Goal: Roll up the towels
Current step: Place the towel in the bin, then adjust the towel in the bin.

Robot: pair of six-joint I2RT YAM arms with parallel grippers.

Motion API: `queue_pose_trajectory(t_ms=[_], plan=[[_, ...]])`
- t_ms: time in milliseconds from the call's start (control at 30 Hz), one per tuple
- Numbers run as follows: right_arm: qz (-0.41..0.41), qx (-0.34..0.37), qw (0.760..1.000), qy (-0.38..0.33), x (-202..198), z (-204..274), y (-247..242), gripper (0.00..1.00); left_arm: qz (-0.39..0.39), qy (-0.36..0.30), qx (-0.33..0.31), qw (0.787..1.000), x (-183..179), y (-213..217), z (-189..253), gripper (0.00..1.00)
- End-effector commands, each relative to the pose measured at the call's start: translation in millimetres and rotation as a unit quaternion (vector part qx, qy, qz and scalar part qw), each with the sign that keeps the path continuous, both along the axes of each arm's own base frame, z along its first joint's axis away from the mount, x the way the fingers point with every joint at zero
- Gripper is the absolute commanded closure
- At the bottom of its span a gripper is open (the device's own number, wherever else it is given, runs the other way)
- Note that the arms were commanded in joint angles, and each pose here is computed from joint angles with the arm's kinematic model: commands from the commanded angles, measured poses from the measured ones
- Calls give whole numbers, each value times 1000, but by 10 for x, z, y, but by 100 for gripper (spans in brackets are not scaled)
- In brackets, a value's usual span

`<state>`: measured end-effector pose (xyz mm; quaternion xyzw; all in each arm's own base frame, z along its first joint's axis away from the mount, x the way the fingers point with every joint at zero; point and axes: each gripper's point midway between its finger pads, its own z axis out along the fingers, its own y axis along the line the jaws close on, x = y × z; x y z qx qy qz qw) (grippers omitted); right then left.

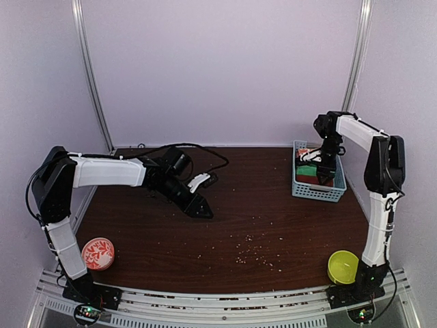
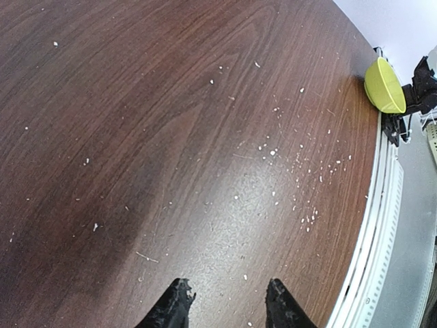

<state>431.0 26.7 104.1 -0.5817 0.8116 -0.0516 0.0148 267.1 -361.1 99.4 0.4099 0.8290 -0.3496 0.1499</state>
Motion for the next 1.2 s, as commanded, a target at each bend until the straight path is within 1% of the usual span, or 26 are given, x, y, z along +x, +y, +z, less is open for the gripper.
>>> queue_pose_trajectory(t_ms=[0,67,167,233,300,367,600,700,767,833,967,1033,1167], plan=[[-69,11,997,-37,-78,407,-26,32,-21,-20,-20,999,-16,-34,76,61],[-108,40,992,-42,-27,467,4,44,-24,-20,-21,999,-22,-38,78,62],[-131,77,988,-31,-75,459,89,57,-27,-19,-22,999,-29,-39,71,61],[-147,84,985,-13,-141,366,117,65,-30,-19,-23,999,-41,-38,66,61],[-179,84,980,-3,-160,262,95,71,-32,-21,-22,999,-56,-28,69,61],[-206,79,975,-3,-145,162,41,74,-33,-23,-19,999,-63,-9,68,61],[-305,9,951,-42,-75,-223,-356,77,-32,-25,-14,999,-85,28,55,61],[-325,11,945,-25,-106,-398,-376,77,-30,-25,-13,999,-86,34,59,61],[-327,31,944,-12,-120,-413,-321,77,-29,-26,-15,999,-90,40,82,61],[-325,51,944,-13,-98,-322,-256,77,-27,-29,-14,999,-91,50,114,62],[-322,90,941,-45,-27,111,-169,75,-18,-42,-9,999,-70,91,183,61],[-316,112,940,-64,-43,358,-113,69,-10,-55,-5,998,-35,118,245,61],[-301,134,939,-94,-156,674,-75,55,23,-91,27,995,131,273,335,60]])
